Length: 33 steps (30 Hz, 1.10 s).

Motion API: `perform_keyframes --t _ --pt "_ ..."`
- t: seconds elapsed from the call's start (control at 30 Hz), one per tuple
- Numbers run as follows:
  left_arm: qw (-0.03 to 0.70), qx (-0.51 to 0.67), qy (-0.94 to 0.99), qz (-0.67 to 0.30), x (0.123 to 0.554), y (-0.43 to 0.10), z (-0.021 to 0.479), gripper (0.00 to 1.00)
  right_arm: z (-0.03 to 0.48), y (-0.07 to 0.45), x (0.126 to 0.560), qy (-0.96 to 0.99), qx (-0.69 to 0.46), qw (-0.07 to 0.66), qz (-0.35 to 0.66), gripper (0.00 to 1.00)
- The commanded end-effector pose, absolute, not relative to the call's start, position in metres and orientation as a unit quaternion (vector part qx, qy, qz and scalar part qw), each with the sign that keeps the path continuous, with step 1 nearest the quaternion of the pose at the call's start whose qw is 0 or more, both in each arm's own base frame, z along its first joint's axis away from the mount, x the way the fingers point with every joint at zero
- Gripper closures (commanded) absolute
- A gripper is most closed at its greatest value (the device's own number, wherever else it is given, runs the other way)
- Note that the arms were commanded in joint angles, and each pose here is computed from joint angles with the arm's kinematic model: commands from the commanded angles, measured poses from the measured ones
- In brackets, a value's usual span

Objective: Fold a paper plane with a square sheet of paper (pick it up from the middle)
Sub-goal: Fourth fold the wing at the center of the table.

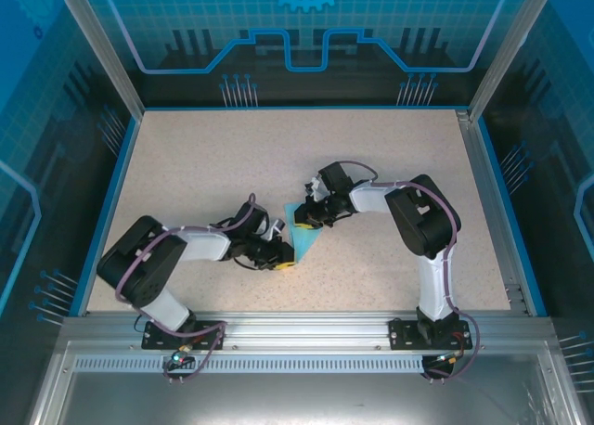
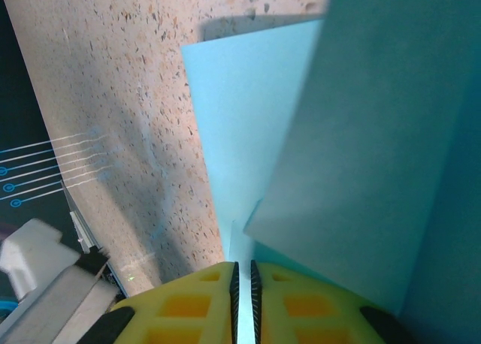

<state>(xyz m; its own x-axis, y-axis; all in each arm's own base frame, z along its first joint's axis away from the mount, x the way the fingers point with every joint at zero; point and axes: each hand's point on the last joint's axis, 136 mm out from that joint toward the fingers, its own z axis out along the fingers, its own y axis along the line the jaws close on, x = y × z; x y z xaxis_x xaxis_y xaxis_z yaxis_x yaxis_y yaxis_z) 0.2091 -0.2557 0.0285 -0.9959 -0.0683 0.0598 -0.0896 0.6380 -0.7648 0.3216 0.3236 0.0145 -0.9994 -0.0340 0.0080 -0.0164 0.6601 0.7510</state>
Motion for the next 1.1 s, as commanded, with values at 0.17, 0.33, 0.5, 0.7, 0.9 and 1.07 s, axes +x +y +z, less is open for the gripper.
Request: perform_keyframes --t 0.17,0.33,0.5,0.7,0.9,1.07 --pt "-0.053 0.077 -0.903 0.419 0.23 -0.247 0.068 0.76 -0.045 0.297 0.285 -0.941 -0.019 0.074 -0.33 0.85" --pt "-0.069 0.081 -0.886 0.452 0.258 -0.266 0.08 0.78 -0.045 0.296 0.285 -0.941 -0.019 0.075 -0.33 0.85" --pt "-0.072 0.094 -0.876 0.467 0.275 -0.277 0.076 0.78 -0.046 0.296 0.284 -0.941 -0.019 0.076 -0.33 0.85" --pt "-0.057 0.102 -0.884 0.453 0.274 -0.276 0.052 0.78 -0.047 0.297 0.284 -0.94 -0.02 0.077 -0.332 0.85" --pt "-0.013 0.098 -0.879 0.466 0.259 -0.28 0.031 0.79 -0.047 0.295 0.284 -0.941 -0.02 0.077 -0.33 0.85" --pt "0.013 0.092 -0.884 0.459 0.239 -0.274 0.019 0.78 -0.049 0.294 0.282 -0.941 -0.022 0.079 -0.328 0.85"
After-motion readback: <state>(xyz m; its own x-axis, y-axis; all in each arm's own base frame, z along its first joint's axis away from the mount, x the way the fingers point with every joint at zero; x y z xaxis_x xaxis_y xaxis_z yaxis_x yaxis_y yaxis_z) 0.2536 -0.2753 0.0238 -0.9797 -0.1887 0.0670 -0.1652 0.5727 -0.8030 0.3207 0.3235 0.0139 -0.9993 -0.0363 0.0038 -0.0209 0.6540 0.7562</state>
